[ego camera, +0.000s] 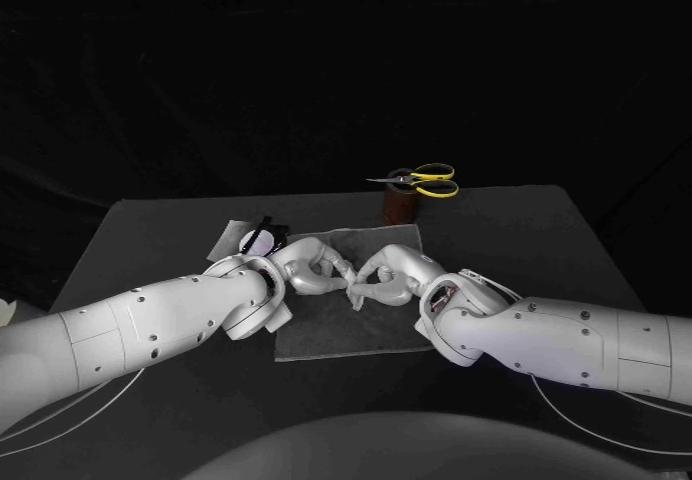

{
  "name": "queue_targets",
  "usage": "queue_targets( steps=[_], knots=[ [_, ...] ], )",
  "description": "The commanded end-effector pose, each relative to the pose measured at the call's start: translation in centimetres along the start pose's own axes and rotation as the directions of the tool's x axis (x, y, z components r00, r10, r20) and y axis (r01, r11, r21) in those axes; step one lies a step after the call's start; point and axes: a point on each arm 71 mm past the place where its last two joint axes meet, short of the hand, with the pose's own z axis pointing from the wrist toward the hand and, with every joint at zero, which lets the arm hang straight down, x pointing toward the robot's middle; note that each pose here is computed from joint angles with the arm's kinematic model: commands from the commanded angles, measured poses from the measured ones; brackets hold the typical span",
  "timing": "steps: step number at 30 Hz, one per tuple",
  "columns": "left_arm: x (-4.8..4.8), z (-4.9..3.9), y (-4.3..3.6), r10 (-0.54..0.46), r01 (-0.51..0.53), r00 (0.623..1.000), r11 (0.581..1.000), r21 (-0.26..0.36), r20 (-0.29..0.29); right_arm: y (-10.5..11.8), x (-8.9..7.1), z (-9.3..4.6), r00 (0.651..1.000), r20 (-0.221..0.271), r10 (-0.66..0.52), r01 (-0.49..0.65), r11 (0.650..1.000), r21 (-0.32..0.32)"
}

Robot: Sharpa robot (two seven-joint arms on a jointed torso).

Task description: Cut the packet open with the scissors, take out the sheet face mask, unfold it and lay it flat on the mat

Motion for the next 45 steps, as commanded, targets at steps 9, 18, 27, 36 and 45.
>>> queue_targets(
  steps=[9,18,27,36,45],
  knots=[
    [0.26,0.05,-0.1,-0.027,0.027,0.999,1.0,-0.008,-0.022,0.29,0.74,-0.07,0.999,-0.026,0.028,-0.028,1.0,0.007],
    [0.18,0.02,0.02,-0.028,0.028,0.999,0.999,-0.016,-0.017,0.34,0.81,-0.26,0.999,-0.02,0.037,-0.037,0.999,0.005],
    [0.33,0.05,-0.09,-0.039,0.038,0.999,0.999,-0.013,-0.028,0.35,0.93,-0.01,0.999,-0.007,0.04,-0.04,0.999,0.008],
    [0.48,0.07,-0.22,-0.048,0.047,0.998,0.999,-0.009,-0.038,0.52,1.11,0.24,0.999,-0.001,0.044,-0.044,0.999,0.002],
    [0.54,0.05,-0.25,-0.053,0.052,0.998,0.999,-0.01,-0.044,0.59,1.11,0.29,0.998,0.006,0.055,-0.055,0.998,-0.003]
  ],
)
